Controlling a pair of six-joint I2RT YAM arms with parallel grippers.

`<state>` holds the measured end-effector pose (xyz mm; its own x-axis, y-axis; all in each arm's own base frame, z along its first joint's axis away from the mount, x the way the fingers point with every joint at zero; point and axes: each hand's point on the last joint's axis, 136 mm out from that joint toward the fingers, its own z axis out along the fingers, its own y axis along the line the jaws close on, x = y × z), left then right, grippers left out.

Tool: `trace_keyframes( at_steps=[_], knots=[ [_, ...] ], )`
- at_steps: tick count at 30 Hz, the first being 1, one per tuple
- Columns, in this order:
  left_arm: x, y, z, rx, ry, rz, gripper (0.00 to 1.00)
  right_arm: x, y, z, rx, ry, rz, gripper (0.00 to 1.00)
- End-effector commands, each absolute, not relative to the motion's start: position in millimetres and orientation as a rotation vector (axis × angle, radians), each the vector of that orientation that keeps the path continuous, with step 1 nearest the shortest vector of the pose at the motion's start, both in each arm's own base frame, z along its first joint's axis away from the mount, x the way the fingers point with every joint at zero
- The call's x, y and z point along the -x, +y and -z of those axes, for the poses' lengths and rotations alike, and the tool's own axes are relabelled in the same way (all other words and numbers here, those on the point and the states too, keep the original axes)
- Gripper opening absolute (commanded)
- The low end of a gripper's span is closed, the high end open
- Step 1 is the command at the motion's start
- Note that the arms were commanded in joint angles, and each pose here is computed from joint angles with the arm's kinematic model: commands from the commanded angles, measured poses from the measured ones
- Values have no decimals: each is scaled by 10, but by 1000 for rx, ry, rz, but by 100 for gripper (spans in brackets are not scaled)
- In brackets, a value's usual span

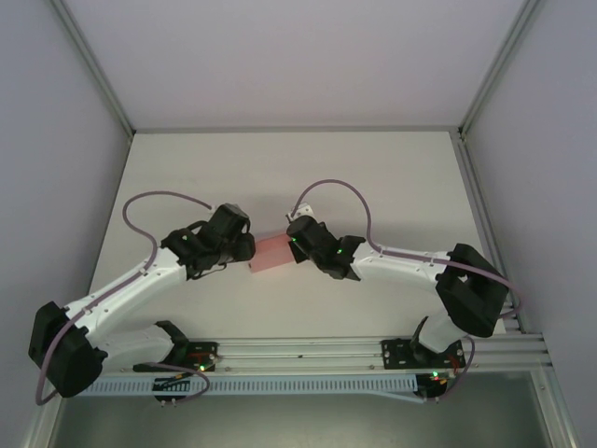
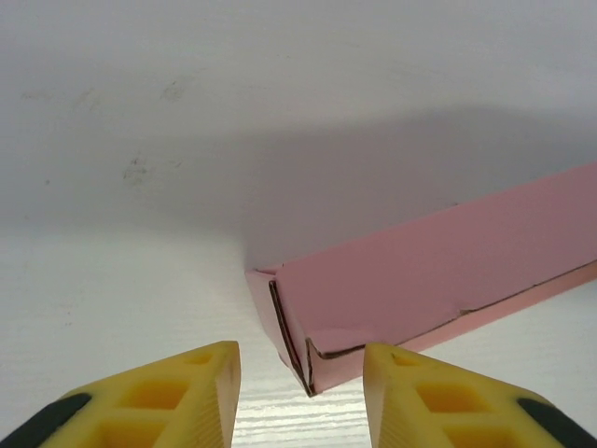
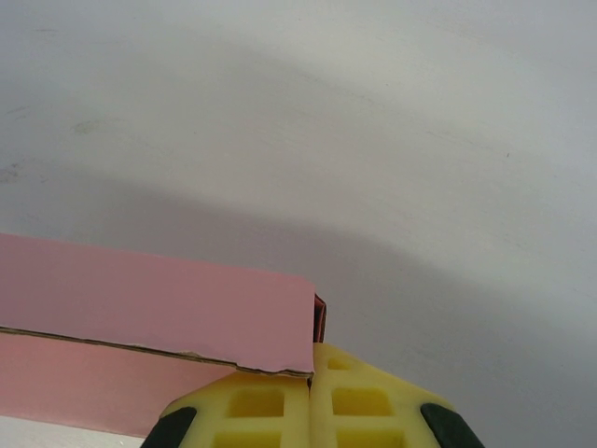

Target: Assemble paper box

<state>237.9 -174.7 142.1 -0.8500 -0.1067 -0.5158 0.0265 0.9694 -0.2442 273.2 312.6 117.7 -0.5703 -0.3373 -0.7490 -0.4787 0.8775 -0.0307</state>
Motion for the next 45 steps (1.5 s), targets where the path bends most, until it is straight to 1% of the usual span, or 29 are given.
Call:
trace_keyframes(
  at_steps=[1,3,4,5,7,11,13,15,16,18,20,22,25,26,27,28,32,34,38,40,43,45],
  knots=[
    [-2369,-1736,-1321,55,2578,329,36,-2464,2937,-711,708,2386,-124,4],
    [-2405,-1761,-1307,45,2566,336,30,-2457,2960,-710,717,2387,-135,4],
    [-2413,-1757,-1294,43,2566,333,22,-2453,2959,-698,720,2390,-134,5],
    [-2418,-1774,-1288,35,2564,340,17,-2448,2955,-695,718,2392,-133,5],
    [-2426,-1795,-1289,26,2560,351,11,-2452,2959,-703,715,2394,-135,5],
    [-2417,-1767,-1240,11,2572,319,2,-2445,2968,-775,715,2382,-156,6],
    [-2404,-1739,-1206,11,2582,302,0,-2444,2959,-859,705,2366,-169,9],
    [-2387,-1710,-1162,11,2593,282,0,-2453,2968,-975,694,2347,-187,17],
    [-2375,-1695,-1132,12,2601,273,0,-2465,2988,-1059,684,2333,-207,19],
    [-2357,-1696,-1088,9,2614,271,0,-2470,3048,-1218,685,2301,-255,28],
    [-2352,-1694,-1071,10,2619,269,0,-2511,3081,-1398,664,2268,-285,34],
    [-2356,-1700,-1083,10,2616,277,0,-2512,3158,-1558,656,2255,-374,46],
    [-2360,-1717,-1111,13,2606,295,0,-2559,3210,-1752,620,2243,-491,51],
    [-2358,-1719,-1110,16,2607,297,0,-2571,3228,-1818,617,2230,-534,55],
    [-2354,-1734,-1115,6,2606,304,0,-2591,3241,-1879,614,2215,-574,61],
    [-2356,-1738,-1114,4,2607,307,0,-2632,3218,-1931,586,2203,-586,64],
    [-2359,-1744,-1104,-8,2609,305,0,-2896,3088,-1987,453,2197,-569,66],
    [-2358,-1756,-1102,-17,2612,307,0,-3026,3060,-1926,413,2223,-572,64],
    [-2360,-1763,-1083,-19,2618,307,0,-3198,3045,-1685,369,2313,-562,56],
    [-2356,-1768,-1069,-23,2624,306,0,-3215,3062,-1542,386,2352,-564,55],
    [-2352,-1769,-1067,-22,2627,306,0,-3215,3032,-1302,384,2416,-536,50],
    [-2352,-1766,-1069,-23,2627,304,0,-3182,2988,-1118,376,2468,-507,44]
  ],
)
